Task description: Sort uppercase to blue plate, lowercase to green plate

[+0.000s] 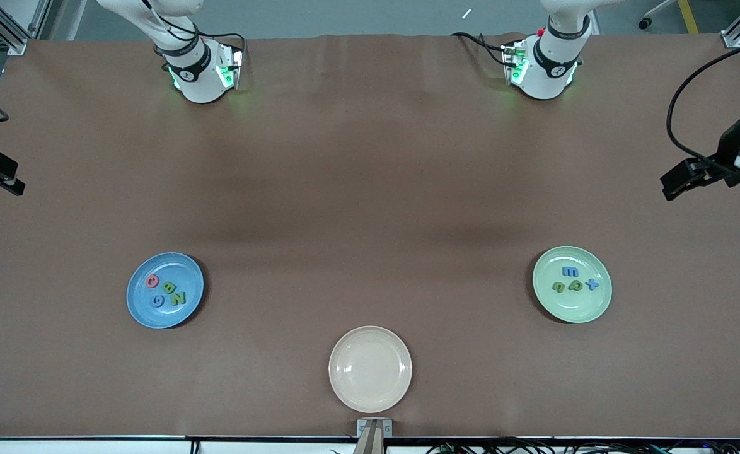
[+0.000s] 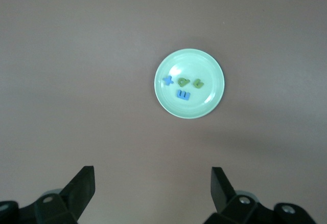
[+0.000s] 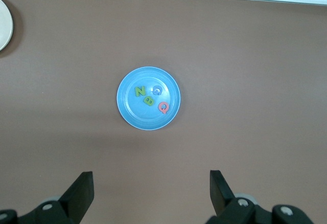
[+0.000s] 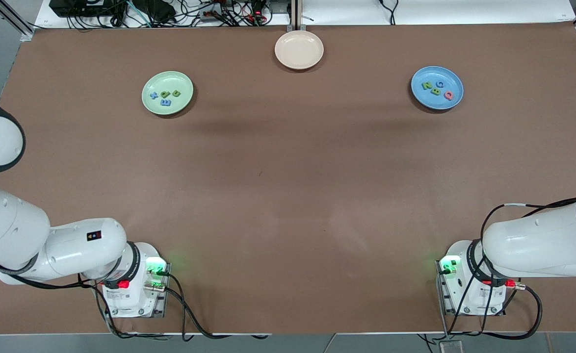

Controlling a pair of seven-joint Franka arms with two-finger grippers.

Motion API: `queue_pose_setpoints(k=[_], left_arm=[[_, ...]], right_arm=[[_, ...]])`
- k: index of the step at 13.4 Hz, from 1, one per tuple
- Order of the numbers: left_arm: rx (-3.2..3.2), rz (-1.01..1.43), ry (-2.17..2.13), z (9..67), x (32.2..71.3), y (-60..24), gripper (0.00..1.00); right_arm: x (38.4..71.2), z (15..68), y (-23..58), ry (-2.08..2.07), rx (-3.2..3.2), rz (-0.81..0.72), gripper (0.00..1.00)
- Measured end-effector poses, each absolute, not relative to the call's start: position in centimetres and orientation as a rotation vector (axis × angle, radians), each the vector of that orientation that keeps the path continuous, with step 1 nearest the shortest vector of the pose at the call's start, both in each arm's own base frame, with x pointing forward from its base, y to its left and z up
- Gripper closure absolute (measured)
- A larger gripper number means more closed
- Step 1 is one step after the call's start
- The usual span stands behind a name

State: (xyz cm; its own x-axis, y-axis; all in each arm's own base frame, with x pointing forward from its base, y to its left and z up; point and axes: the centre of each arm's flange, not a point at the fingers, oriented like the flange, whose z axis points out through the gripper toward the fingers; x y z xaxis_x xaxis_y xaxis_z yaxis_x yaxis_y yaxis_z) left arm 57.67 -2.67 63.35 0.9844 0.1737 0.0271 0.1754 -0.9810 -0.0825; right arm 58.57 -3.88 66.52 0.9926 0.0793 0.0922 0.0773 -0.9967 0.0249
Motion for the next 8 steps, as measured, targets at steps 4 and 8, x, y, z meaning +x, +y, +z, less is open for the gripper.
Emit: queue_pose_setpoints(k=[4, 8], left_arm=[[-3.100, 0.011, -0.222, 63.6, 54.5, -1.8, 0.00], [-3.138, 0.038, -0.197, 63.2, 53.6, -3.1, 0.00]], right_arm=[[58.5, 66.4, -3.6, 0.137, 3.105, 0.121, 0.00], [58.7, 65.4, -3.6, 0.142, 3.099, 0.106, 0.00]])
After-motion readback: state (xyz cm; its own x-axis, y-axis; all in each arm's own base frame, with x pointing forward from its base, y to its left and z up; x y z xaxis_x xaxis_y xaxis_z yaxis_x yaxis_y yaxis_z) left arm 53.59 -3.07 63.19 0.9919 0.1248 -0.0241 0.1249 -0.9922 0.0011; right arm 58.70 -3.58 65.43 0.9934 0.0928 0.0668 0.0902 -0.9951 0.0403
